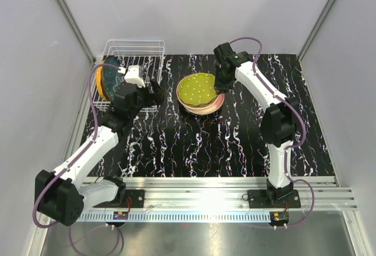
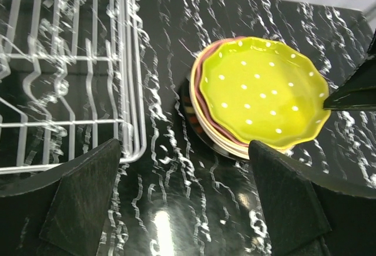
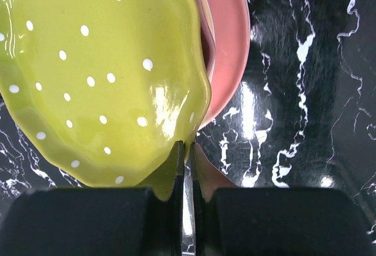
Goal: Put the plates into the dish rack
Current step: Grab a plate with the right arm
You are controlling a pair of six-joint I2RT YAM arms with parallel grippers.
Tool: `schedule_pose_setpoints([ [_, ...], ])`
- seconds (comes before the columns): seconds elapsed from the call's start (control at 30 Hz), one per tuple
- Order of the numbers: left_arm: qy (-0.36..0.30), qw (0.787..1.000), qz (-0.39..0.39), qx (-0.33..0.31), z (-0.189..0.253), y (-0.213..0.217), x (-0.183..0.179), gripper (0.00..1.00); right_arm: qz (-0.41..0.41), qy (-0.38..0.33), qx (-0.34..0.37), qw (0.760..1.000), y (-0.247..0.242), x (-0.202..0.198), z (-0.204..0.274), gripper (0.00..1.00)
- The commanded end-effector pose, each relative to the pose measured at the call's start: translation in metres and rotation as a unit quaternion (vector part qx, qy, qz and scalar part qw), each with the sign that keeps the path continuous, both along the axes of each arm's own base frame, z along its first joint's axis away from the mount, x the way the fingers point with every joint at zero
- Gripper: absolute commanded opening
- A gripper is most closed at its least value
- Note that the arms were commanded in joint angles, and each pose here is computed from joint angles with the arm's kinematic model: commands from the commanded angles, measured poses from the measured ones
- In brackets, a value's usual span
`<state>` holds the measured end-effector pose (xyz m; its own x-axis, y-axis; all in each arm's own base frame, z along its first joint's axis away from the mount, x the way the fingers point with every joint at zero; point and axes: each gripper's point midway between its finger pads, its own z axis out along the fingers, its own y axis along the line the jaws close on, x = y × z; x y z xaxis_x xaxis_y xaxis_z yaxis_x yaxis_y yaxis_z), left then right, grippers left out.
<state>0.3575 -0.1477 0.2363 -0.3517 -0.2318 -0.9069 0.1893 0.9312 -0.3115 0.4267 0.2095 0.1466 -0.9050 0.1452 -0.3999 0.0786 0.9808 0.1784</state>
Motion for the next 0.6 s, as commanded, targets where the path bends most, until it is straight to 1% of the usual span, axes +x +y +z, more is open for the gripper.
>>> schedule_pose_setpoints([
  [0.0, 0.008, 0.998, -0.031, -0.059, 0.009, -0.023, 0.003, 0.94, 0.0, -0.051, 0.058, 0.997, 0.008, -0.008, 0.048, 0.0],
  [0.1, 0.035, 0.995, -0.053, -0.081, -0.002, -0.037, 0.003, 0.94, -0.015, -0.053, 0.063, 0.996, 0.0, -0.011, 0.045, 0.0],
  [0.27, 0.074, 0.989, -0.085, -0.096, -0.017, -0.058, 0.0, 0.94, -0.025, -0.046, 0.103, 0.993, -0.003, -0.013, 0.043, 0.0],
  [0.33, 0.094, 0.986, -0.09, -0.107, -0.025, -0.066, 0.0, 0.94, -0.028, -0.043, 0.112, 0.992, -0.003, -0.012, 0.04, 0.0],
  [0.4, 0.115, 0.981, -0.095, -0.121, -0.032, -0.073, 0.001, 0.98, -0.03, -0.041, 0.124, 0.991, -0.004, -0.012, 0.04, 0.0],
  [0.57, 0.157, 0.971, -0.094, -0.155, -0.044, -0.088, 0.004, 0.98, -0.037, -0.038, 0.162, 0.985, -0.001, -0.014, 0.039, 0.0],
])
